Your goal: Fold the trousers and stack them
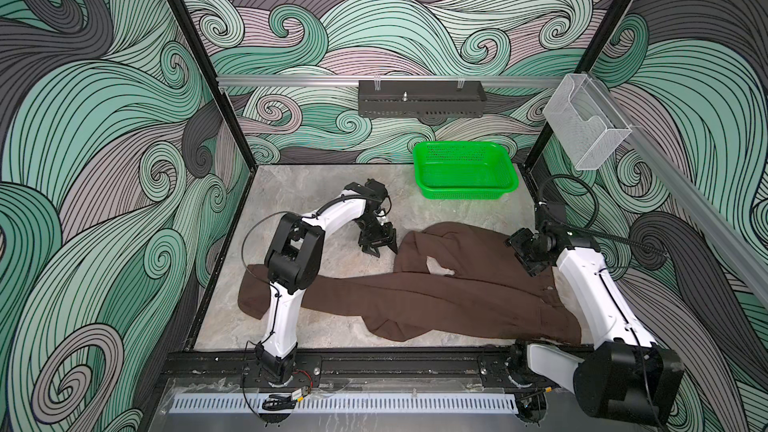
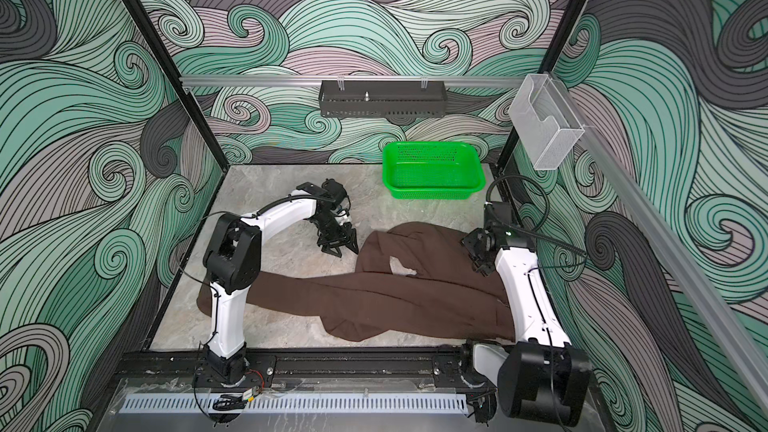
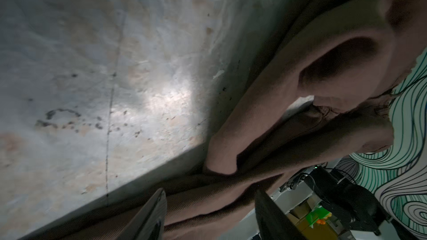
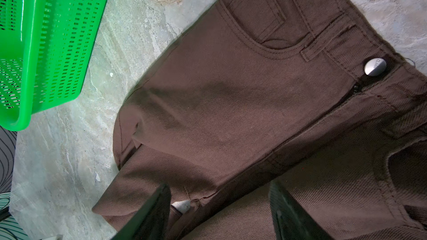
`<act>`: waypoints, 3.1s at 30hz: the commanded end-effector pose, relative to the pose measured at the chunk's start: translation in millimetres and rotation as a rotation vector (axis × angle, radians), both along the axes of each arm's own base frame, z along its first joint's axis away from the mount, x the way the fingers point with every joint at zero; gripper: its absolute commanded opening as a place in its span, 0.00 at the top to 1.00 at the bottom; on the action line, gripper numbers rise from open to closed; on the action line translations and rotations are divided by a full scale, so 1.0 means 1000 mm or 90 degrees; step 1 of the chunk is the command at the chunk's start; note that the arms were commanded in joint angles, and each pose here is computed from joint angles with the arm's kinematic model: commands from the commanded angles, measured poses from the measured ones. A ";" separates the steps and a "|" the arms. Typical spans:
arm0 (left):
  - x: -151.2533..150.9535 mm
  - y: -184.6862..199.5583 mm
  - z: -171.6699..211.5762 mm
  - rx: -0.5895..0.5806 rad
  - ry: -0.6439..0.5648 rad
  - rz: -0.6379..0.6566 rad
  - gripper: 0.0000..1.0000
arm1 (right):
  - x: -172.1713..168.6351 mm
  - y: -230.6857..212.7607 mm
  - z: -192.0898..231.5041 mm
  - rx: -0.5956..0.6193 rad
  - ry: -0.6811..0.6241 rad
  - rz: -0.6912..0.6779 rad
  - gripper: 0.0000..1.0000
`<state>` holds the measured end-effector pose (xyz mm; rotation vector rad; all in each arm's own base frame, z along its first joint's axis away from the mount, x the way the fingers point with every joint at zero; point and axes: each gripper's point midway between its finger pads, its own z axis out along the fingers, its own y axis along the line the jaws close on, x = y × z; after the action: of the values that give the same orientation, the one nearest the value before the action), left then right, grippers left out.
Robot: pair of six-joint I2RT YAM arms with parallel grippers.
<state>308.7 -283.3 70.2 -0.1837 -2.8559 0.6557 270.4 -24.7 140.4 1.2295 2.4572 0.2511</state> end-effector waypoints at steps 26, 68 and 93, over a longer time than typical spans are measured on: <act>0.079 0.035 0.103 0.220 -0.386 -0.090 1.00 | -0.003 0.007 -0.010 0.027 -0.014 0.037 0.37; 0.120 0.090 0.268 0.426 -0.834 -0.094 1.00 | -0.077 0.155 -0.107 0.186 0.127 0.272 0.55; 0.128 0.183 0.377 0.619 -1.059 -0.034 1.00 | -0.091 -0.006 -0.032 -0.147 0.090 0.084 1.00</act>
<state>440.8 -110.4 396.9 -1.0238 -3.8667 -1.5075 189.8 -9.7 101.3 1.0071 2.6175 0.0766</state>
